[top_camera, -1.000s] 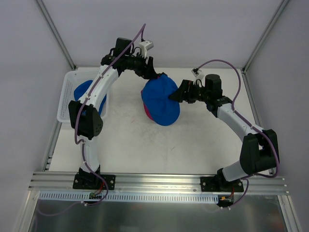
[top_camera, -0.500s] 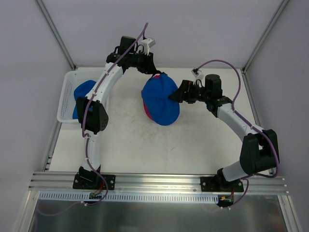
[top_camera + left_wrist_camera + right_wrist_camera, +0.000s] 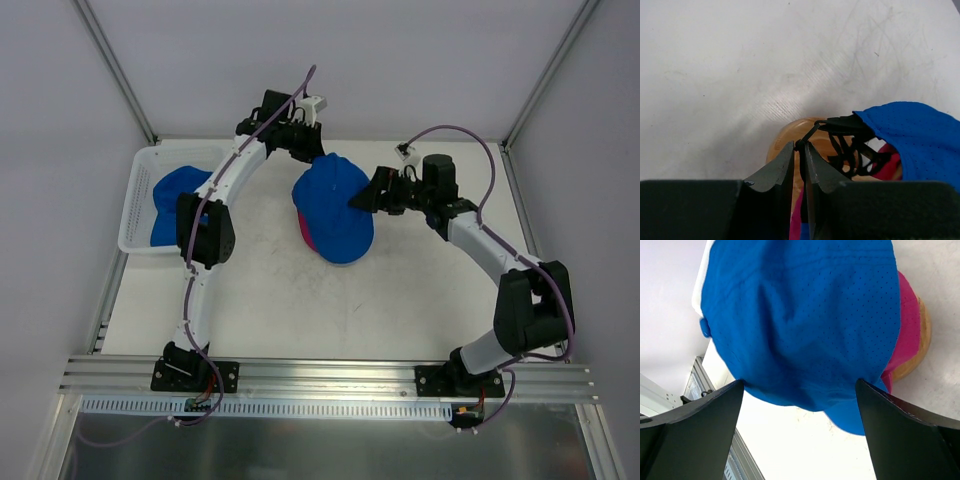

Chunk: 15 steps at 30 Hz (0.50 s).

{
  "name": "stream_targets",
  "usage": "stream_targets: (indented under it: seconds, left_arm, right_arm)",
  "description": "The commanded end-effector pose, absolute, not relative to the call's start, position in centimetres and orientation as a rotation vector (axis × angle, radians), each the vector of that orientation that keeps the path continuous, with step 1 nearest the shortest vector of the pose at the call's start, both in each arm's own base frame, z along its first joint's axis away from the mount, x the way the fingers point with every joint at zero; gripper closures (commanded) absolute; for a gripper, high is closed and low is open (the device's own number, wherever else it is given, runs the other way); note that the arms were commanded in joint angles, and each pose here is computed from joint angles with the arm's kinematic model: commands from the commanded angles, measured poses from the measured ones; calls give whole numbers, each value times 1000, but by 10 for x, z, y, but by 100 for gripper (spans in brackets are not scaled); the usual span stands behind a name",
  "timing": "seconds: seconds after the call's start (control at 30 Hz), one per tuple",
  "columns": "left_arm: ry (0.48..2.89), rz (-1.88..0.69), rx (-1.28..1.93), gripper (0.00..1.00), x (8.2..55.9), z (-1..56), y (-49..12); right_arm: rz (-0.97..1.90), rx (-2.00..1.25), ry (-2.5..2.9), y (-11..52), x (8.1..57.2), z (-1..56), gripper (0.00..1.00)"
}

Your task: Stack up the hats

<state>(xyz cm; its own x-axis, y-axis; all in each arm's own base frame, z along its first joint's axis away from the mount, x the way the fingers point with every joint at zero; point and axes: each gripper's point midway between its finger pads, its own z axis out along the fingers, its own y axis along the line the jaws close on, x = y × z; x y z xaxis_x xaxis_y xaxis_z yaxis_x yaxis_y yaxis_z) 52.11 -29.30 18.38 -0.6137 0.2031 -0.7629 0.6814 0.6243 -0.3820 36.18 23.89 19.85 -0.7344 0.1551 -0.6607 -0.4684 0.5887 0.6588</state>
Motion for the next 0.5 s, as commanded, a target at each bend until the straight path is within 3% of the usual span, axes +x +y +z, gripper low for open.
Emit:
stream_targets:
  seconds: [0.0, 0.23, 0.47]
  left_arm:
    - [2139, -833, 680, 87, 534, 178, -294]
    - [2174, -832, 686, 83, 533, 158, -295]
    - [2175, -821, 692, 72, 529, 161, -291]
  right_arm:
    - [1151, -273, 2076, 240, 373, 212, 1]
    - [1147, -272, 2131, 240, 375, 187, 7]
    - [1152, -316, 2106, 239, 364, 183, 9]
